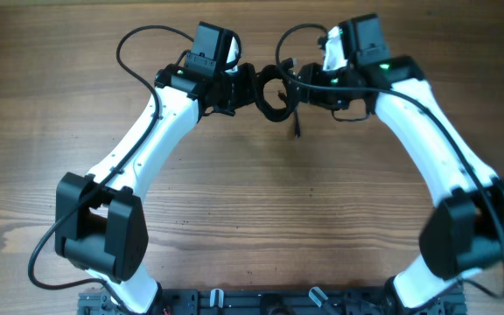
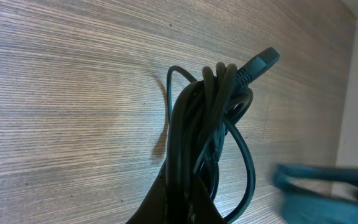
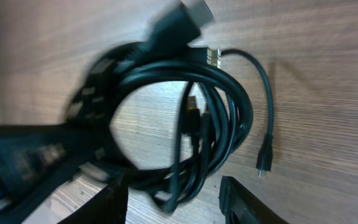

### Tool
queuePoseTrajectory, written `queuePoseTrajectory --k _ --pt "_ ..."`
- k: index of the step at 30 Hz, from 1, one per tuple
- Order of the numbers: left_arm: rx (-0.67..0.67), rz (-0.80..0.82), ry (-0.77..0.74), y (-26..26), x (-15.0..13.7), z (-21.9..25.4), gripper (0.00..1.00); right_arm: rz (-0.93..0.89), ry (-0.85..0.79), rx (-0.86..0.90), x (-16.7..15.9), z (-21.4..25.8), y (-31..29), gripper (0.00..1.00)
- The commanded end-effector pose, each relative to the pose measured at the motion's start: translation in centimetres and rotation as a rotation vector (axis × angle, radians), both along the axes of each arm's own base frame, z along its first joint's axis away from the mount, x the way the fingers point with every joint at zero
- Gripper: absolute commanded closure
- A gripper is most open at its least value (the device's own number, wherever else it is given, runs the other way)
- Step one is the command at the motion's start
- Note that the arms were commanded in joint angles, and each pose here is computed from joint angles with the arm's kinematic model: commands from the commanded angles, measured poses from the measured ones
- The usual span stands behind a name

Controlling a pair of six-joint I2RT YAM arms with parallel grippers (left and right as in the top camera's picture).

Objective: Untangle cables

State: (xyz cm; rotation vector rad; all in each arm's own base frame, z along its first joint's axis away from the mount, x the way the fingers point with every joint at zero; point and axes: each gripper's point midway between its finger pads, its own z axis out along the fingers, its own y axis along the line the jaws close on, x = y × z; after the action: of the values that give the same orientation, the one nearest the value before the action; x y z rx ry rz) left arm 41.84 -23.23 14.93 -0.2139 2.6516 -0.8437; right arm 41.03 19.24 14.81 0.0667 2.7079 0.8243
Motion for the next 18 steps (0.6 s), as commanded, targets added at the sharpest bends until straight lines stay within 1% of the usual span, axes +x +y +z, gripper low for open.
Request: queuePoseTrajectory --k 1,2,4,5,6,7,11,13,15,16,18 --pt "-0.015 -0.005 -0.033 -0.1 0.2 1.3 0.96 0.078 0.051 0.063 -0.1 -2.6 1.5 0.56" --pt "-0.015 -0.005 -0.033 -0.1 0.2 1.3 0.96 0.147 0.033 0.121 0.0 -2.8 2.7 0.60" --pt "-0.015 -0.005 -0.032 -0.1 0.2 1.3 0.96 0.191 0.006 0.180 0.3 -2.4 3.7 0.67" --pt "-0.015 -0.005 -0.032 -0.1 0.2 1.3 0.96 0.192 -0.008 0.185 0.6 -2.2 3.8 0.74" --pt "-0.015 -0.005 -0.032 -0.1 0.2 1.3 0.96 0.196 -0.016 0.195 0.6 -1.9 3.9 0.89" --pt "-0.015 -0.005 -0.033 -0.1 0.2 1.3 0.96 0.209 -0.018 0.219 0.5 -1.4 4.2 0.96" --pt "-0.014 -0.004 -0.033 -0.1 0.2 1.3 0.96 0.308 -0.077 0.284 -1.0 1.6 4.8 0.96" --pt "-0.009 0.000 -0.035 0.0 0.3 1.3 0.96 0.372 -0.153 0.312 -2.3 4.9 4.9 0.96" --pt "0.000 0.008 -0.038 0.1 0.4 1.2 0.96 0.393 -0.228 0.309 -3.4 8.0 4.5 0.96" --pt "0.000 0.012 -0.037 0.2 0.4 1.2 0.96 0.391 -0.283 0.308 -4.2 10.5 4.0 0.96" --pt "-0.001 0.014 -0.035 0.2 0.4 1.2 0.96 0.379 -0.361 0.310 -5.2 13.7 2.9 0.96"
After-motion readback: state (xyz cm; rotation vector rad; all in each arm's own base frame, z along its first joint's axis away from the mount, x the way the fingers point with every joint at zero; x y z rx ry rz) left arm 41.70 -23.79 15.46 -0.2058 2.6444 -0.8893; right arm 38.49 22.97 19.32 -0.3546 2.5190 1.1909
